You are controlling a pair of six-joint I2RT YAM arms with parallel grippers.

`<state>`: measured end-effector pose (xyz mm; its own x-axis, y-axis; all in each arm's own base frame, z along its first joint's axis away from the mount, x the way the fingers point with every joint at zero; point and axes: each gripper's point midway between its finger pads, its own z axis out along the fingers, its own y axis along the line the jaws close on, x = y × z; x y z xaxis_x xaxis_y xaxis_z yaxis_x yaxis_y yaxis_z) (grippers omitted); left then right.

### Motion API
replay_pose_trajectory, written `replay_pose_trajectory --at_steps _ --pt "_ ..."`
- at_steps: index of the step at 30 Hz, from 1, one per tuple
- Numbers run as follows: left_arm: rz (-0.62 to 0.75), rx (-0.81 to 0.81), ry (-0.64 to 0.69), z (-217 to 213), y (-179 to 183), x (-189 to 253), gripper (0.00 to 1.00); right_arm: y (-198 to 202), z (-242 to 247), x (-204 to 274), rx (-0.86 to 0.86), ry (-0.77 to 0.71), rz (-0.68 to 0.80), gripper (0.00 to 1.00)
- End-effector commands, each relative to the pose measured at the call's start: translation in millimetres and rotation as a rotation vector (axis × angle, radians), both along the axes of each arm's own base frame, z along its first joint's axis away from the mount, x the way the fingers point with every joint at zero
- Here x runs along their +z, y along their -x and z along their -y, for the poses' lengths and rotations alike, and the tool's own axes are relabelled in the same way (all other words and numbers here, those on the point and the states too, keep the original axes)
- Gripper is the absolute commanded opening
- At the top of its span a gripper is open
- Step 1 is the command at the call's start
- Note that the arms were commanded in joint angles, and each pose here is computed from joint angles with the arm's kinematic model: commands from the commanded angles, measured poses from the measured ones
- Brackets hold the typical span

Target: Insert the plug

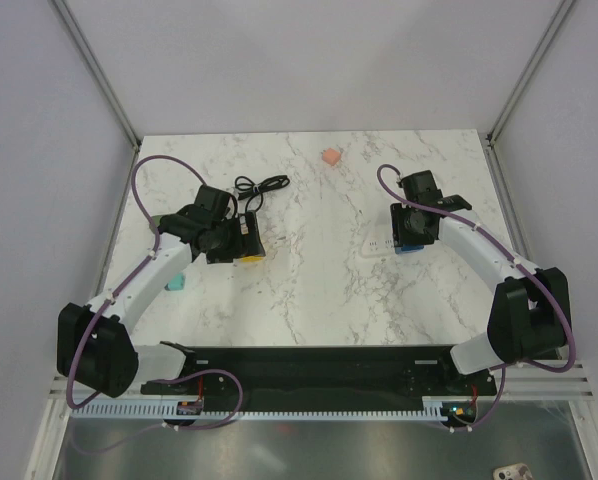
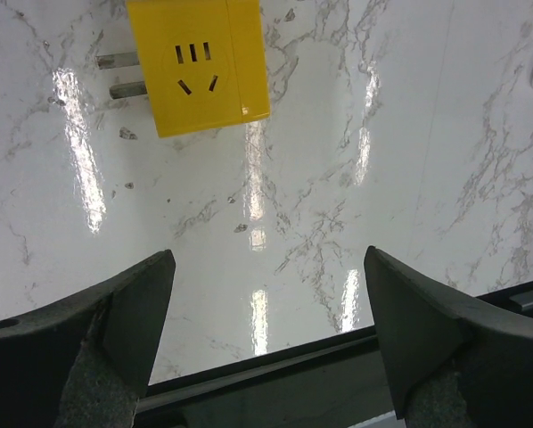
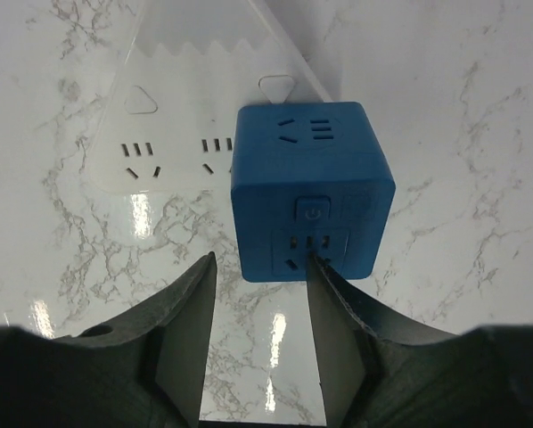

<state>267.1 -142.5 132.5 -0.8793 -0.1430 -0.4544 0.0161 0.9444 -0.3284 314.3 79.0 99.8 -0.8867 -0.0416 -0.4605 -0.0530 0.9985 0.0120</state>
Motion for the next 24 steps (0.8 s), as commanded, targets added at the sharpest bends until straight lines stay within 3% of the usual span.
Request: replay_pose_trajectory --at_steps 1,5,10,16,24 --pt "0.044 0.001 -0.013 0 -19 7 0.94 -8 -1 -17 -0.016 -0.007 0.01 0.52" --pt "0.039 0.016 -0.052 -4 -27 1 0.93 -13 4 -16 -0.022 0.003 0.02 0.49" --pt "0.049 0.004 -0.077 -4 -40 3 0.91 -22 -9 23 0.014 -0.071 0.101 0.49" --pt "0.025 -0.006 -0.133 -6 -53 -5 0.92 -19 -24 72 0.062 -0.167 0.207 0.71" --pt "-0.04 -0.001 -0.17 -4 -63 -25 0.92 -6 -36 89 0.094 -0.232 0.254 0.75"
